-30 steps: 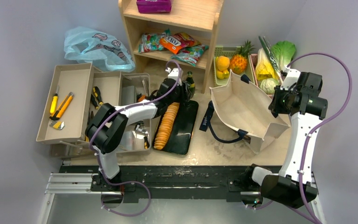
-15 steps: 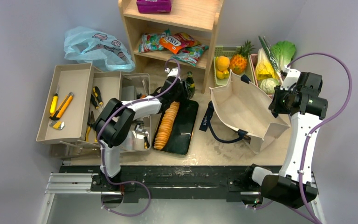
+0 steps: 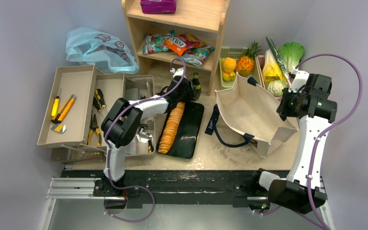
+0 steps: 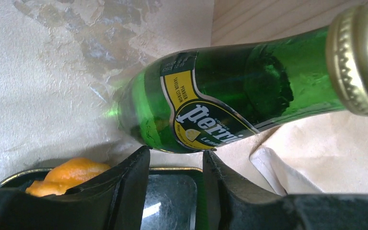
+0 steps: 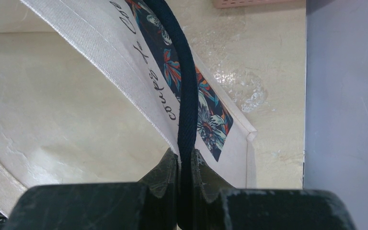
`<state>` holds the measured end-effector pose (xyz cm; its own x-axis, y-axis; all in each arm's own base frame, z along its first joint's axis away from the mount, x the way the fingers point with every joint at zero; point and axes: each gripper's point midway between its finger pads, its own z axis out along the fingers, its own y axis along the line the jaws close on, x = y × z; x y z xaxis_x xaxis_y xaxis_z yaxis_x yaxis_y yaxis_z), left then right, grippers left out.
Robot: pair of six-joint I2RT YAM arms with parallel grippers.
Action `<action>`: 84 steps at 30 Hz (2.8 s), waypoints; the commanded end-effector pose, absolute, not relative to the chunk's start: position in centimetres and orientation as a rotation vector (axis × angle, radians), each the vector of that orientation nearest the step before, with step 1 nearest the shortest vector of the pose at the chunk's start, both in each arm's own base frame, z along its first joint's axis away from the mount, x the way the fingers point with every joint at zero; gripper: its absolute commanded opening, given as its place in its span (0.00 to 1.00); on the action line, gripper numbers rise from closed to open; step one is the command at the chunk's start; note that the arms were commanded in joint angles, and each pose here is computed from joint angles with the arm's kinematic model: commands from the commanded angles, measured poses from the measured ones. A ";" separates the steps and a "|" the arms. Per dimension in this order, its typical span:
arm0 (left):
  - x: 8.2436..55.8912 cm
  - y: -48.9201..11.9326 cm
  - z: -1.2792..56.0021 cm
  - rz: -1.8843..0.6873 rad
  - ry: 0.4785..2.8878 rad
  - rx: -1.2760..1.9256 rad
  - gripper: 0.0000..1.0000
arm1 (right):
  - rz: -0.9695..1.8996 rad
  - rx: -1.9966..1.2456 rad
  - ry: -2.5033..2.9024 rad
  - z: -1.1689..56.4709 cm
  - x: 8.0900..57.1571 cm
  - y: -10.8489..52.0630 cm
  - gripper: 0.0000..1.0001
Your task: Untie the knot of the grocery bags and take out the mixed food
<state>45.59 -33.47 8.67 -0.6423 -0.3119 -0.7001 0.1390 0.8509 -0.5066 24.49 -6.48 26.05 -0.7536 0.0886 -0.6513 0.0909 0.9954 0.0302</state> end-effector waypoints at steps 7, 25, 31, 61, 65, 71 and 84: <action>48.1 -33.9 9.5 -0.703 2.128 -0.162 0.43 | -0.052 0.127 2.396 27.6 24.4 -7.0 0.00; 51.6 -34.5 9.9 -0.753 2.102 -0.225 0.44 | -0.063 0.136 2.407 27.7 24.7 -7.3 0.00; 52.5 -34.7 10.1 -0.771 2.080 -0.239 0.45 | -0.061 0.135 2.413 27.7 24.7 -7.3 0.00; 40.7 -35.1 23.3 -0.861 1.778 0.328 0.64 | -0.730 0.339 2.352 29.4 20.1 -17.1 0.00; 39.3 -34.8 25.2 -0.864 1.733 0.378 0.65 | -0.815 0.330 2.322 30.1 20.4 -20.1 0.00; 37.9 -33.5 26.2 -0.820 1.705 0.432 0.66 | -0.889 0.346 2.240 32.0 21.3 -23.7 0.00; 35.3 -31.3 29.2 -0.743 1.676 0.559 0.85 | -0.423 0.227 2.233 34.4 23.7 -17.1 0.98</action>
<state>36.75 -32.04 25.92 -0.2868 -0.0555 -0.9564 0.6641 0.7080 -0.2402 22.83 -21.17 30.69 -0.7447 0.0424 -0.6661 0.3715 0.8554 -0.3609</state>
